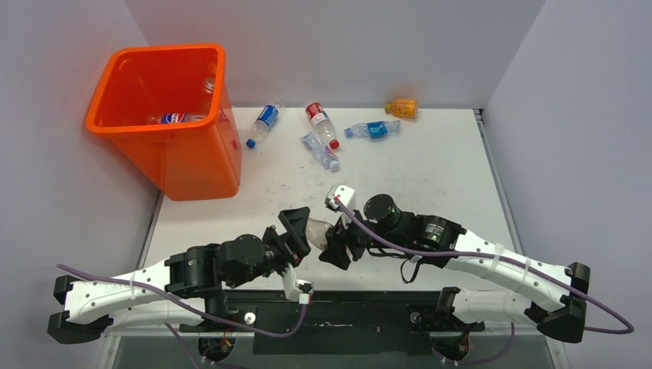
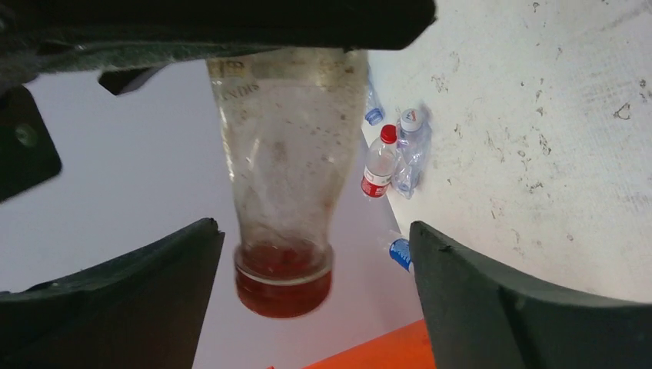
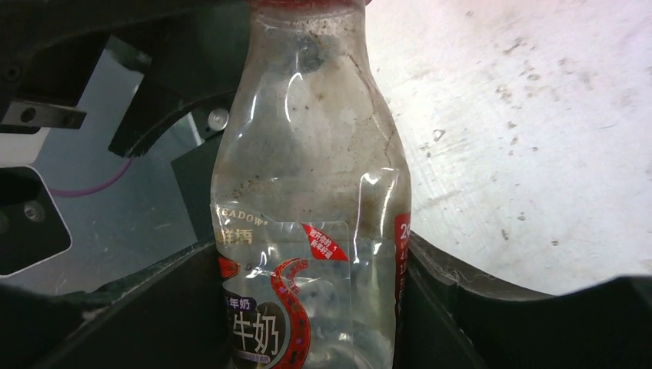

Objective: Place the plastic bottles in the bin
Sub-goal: Place the plastic bottle in the trash bin.

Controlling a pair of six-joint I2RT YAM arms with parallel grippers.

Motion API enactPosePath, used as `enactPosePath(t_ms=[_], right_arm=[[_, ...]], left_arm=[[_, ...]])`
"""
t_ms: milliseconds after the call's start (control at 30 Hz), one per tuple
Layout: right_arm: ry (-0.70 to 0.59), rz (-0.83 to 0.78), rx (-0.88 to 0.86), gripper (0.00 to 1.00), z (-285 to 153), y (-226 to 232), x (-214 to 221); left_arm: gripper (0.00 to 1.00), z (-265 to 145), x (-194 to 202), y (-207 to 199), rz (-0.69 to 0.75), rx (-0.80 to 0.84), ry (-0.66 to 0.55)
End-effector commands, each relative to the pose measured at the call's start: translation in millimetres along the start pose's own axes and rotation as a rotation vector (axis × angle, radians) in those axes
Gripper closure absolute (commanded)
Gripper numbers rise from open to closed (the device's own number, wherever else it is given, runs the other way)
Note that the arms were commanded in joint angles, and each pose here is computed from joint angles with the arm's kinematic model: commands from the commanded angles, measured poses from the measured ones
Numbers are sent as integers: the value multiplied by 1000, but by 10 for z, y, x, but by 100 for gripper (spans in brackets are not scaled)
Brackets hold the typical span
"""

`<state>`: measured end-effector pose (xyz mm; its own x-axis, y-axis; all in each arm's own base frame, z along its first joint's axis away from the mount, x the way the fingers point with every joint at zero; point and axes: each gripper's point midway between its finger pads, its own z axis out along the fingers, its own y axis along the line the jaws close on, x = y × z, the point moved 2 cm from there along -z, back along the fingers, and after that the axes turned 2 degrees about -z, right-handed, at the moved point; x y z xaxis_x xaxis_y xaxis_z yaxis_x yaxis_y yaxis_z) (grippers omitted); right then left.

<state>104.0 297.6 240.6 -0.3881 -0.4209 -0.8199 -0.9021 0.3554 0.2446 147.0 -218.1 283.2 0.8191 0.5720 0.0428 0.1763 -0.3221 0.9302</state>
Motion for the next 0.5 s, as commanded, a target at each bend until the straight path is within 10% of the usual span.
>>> enactPosePath(t_ms=[0, 300, 467], right_arm=[[-218, -31, 99, 75, -311, -87, -416], [-748, -8, 92, 81, -787, -105, -595], [-843, 14, 84, 83, -688, -165, -528]], left_arm=[[4, -128, 32, 271, -228, -138, -4], [4, -510, -131, 911, -1443, -487, -357], [4, -505, -410, 1165, -1897, -575, -790]])
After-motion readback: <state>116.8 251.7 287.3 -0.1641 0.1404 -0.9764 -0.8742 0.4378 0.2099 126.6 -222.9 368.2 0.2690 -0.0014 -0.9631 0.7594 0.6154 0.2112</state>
